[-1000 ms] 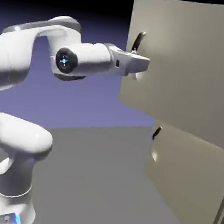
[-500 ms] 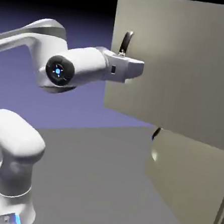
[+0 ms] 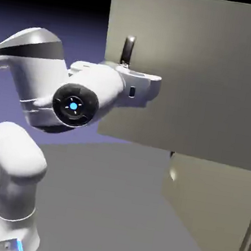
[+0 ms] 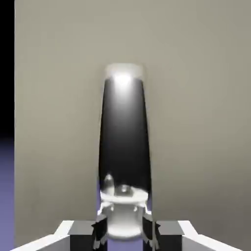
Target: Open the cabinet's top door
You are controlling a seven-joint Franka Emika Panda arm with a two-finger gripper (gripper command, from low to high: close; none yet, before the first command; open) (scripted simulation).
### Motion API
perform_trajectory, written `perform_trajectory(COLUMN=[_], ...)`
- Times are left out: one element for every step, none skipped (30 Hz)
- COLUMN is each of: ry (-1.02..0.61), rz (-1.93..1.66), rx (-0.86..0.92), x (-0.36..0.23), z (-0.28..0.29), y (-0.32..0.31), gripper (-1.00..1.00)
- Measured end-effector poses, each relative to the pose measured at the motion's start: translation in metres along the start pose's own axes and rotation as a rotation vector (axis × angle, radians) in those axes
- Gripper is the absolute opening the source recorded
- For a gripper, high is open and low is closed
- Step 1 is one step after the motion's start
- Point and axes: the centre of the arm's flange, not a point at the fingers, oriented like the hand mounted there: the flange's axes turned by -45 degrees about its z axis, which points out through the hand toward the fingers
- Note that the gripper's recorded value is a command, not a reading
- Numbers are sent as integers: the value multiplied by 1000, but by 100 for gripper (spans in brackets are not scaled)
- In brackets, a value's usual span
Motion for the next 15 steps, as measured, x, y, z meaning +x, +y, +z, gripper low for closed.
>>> perform_trajectory(ry=[0,0,0,0,0,0,0,0,0,0,0,0,0,0,0], rz=[0,0,0,0,0,0,0,0,0,0,0,0,0,0,0], rx=[24,49,75,99,123,146,169,191,213,234,255,275,295,315,334], x=[0,0,0,0,0,0,0,0,0,0,0,0,0,0,0], z=[-10,-20,-30,-40,-49,-58,-66,-75,-83,-90,-98,-105,-112,-119,-125], y=[4,8,12,16,21,26,30,35,40,45,50,55,60,65,70], gripper=[-100,-100,-100,-100,-100,-100,-100,-100,-100,-100,-100,-100,-100,-100,-100])
